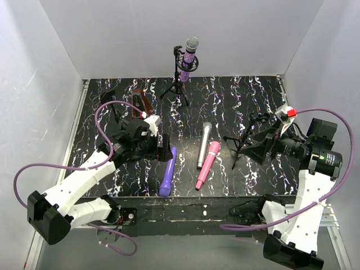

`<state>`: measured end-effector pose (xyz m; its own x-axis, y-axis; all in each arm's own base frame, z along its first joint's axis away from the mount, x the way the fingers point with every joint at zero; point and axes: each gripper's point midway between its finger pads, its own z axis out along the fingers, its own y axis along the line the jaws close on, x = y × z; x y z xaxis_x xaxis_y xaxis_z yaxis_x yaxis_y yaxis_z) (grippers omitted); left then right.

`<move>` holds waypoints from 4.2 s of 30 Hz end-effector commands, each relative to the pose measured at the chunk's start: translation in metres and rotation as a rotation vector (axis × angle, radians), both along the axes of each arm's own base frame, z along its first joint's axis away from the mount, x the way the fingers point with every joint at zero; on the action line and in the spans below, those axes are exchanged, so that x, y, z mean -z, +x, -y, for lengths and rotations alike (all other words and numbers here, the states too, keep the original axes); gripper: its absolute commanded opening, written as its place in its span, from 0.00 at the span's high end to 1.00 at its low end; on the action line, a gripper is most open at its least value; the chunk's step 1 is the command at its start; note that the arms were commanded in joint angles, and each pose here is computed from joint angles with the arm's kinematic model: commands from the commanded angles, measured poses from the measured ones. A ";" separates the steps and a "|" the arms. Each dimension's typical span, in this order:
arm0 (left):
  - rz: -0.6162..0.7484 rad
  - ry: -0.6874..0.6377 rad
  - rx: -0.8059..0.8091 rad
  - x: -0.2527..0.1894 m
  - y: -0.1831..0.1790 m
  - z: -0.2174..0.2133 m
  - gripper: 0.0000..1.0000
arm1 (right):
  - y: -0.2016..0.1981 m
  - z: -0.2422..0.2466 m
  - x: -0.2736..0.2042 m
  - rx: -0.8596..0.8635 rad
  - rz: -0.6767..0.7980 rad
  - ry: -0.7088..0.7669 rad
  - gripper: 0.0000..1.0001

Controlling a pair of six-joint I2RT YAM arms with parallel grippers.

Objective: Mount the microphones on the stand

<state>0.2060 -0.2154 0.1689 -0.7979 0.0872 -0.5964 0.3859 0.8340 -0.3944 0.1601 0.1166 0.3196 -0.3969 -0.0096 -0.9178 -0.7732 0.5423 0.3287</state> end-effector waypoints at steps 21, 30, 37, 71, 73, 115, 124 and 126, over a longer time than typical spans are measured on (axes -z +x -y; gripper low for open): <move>0.016 0.033 0.000 -0.003 0.003 -0.004 0.02 | 0.002 0.001 0.000 -0.001 0.015 -0.006 0.05; 0.005 0.052 -0.001 0.001 0.001 -0.005 0.02 | 0.002 0.001 0.000 -0.003 0.016 -0.004 0.05; 0.001 0.069 -0.003 0.003 0.000 -0.007 0.02 | 0.003 0.002 0.002 -0.002 0.014 -0.009 0.05; -0.025 0.154 -0.021 0.012 -0.003 -0.011 0.02 | -0.029 -0.027 0.044 -0.278 -0.051 -0.218 0.09; -0.027 0.145 -0.027 0.011 -0.003 -0.010 0.02 | -0.033 -0.030 0.050 -0.319 -0.047 -0.243 0.09; -0.258 0.488 -0.018 0.123 -0.009 0.018 0.21 | -0.048 -0.039 0.090 -0.435 -0.062 -0.283 0.08; -0.318 0.482 0.014 0.146 -0.016 0.027 0.39 | -0.049 -0.038 0.091 -0.432 -0.062 -0.287 0.08; -0.331 0.487 0.019 0.151 -0.019 0.026 0.39 | -0.049 -0.038 0.092 -0.432 -0.060 -0.288 0.08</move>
